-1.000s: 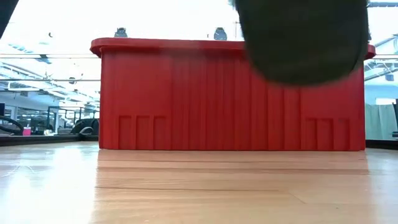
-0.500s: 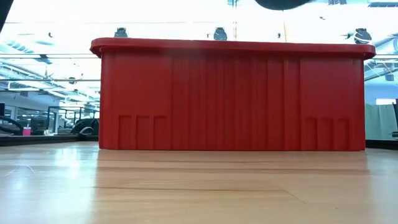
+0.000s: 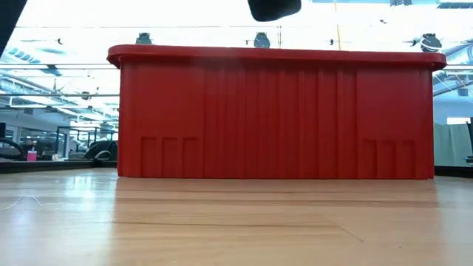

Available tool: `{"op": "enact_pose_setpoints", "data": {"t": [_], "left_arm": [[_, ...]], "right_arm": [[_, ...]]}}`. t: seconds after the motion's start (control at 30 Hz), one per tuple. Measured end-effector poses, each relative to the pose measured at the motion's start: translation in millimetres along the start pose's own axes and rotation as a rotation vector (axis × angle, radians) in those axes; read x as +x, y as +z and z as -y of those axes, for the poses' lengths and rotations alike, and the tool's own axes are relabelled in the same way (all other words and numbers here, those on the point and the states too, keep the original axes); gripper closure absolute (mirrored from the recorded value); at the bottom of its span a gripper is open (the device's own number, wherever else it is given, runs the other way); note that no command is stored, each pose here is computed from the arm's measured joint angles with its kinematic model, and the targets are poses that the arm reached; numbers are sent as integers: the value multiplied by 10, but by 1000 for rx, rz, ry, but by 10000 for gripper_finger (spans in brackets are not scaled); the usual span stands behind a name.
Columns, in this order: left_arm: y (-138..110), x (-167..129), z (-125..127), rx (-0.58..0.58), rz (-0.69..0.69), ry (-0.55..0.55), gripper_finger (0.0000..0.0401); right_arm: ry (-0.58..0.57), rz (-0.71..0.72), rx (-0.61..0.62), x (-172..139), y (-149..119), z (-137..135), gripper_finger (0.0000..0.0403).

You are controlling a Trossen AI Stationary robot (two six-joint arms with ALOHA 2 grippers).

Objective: Pick and place slides into bin
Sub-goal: Put the black slide into the red bin

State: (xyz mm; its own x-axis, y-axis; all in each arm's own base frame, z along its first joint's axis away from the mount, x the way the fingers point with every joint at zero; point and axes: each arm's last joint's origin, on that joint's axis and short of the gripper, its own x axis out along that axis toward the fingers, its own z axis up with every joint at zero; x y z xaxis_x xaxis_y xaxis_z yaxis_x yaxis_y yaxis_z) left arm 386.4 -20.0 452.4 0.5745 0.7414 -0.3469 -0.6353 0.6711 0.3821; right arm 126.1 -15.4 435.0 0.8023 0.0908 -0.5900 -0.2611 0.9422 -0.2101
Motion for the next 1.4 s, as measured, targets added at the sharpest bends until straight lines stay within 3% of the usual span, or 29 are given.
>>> {"op": "enact_pose_setpoints", "data": {"t": [0.37,0.7,0.97,1.4], "left_arm": [[-246,1159,-24,-156,-127,182,401],[-678,1851,310,-85,-247,230,401],[-988,2231,383,-88,-339,253,401],[-1263,2522,421,82,-432,262,401]], "right_arm": [[-30,-11,-4,-3,-2,8,403],[-67,-35,-13,-4,-14,17,403],[-65,-34,-29,-4,-13,16,403],[-63,-35,-59,-4,-13,16,403]]}}
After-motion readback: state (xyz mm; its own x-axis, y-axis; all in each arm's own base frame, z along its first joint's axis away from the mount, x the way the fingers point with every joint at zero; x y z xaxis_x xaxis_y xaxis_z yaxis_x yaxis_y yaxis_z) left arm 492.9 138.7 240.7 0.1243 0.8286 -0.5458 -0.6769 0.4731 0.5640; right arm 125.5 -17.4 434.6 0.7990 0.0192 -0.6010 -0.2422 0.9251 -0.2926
